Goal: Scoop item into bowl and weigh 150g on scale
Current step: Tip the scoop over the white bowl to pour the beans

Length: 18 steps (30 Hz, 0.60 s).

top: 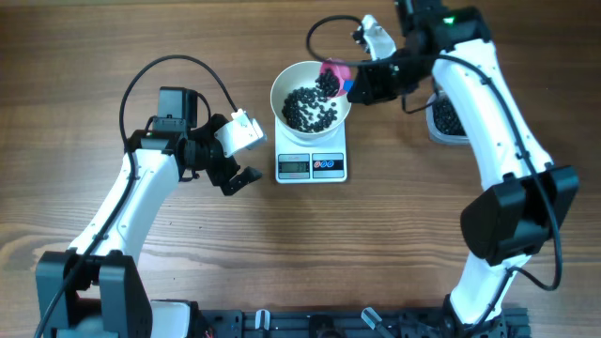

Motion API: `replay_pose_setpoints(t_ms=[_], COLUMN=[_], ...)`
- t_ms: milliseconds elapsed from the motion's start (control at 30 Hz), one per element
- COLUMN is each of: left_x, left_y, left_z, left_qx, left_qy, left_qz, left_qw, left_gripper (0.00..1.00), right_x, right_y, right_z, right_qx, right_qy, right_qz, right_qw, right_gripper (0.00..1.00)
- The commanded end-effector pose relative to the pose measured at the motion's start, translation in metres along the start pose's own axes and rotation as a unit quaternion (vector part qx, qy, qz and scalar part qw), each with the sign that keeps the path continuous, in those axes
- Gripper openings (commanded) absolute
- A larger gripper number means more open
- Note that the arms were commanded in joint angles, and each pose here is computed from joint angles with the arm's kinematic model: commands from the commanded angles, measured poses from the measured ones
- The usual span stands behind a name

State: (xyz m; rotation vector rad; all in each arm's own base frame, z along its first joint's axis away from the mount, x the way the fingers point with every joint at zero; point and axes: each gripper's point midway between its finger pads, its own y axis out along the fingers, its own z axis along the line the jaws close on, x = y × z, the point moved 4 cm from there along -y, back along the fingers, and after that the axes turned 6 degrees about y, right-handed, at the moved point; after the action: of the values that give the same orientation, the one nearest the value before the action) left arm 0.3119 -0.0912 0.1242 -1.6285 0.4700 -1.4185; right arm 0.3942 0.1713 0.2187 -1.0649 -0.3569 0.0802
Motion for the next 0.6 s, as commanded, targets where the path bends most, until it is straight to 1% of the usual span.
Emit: replay_pose_setpoints(t_ms=[0, 133, 300, 433, 500, 567], left_x=[-0.002, -0.002, -0.002, -0.002, -0.002, -0.002], left_y=[0.003, 0.003, 0.003, 0.003, 0.003, 0.003], left_z=[-0.003, -0.003, -0.003, -0.003, -0.003, -0.003], left_qx=[-0.011, -0.011, -0.011, -0.011, -0.011, -0.011], left_qy=[-0.002, -0.002, -0.002, -0.002, -0.002, -0.002], left_qz=[-0.006, -0.006, -0.006, -0.006, -0.006, -0.006], left_qw=[1.0, 1.0, 1.0, 1.0, 1.0, 1.0], left_gripper=[1.0, 1.0, 1.0, 1.0, 1.0, 1.0], right_x=[0.005, 0.006, 0.01, 0.013, 0.014, 0.014], right_y=[0.006, 0.013, 0.014, 0.014, 0.015, 0.018], right_z=[0.003, 0.019, 0.033, 0.039, 0.04, 0.044], right_qx=[-0.145, -0.241, -0.319, -0.333, -0.329, -0.307], right_qy=[-0.042, -0.095, -0.134, -0.152, -0.153, -0.156], right_qz=[-0.009, -0.02, -0.045, -0.054, -0.057, -0.055], right_qw=[0.989, 0.966, 0.937, 0.929, 0.93, 0.937], right_gripper=[0.04, 0.04, 0.04, 0.04, 0.04, 0.04])
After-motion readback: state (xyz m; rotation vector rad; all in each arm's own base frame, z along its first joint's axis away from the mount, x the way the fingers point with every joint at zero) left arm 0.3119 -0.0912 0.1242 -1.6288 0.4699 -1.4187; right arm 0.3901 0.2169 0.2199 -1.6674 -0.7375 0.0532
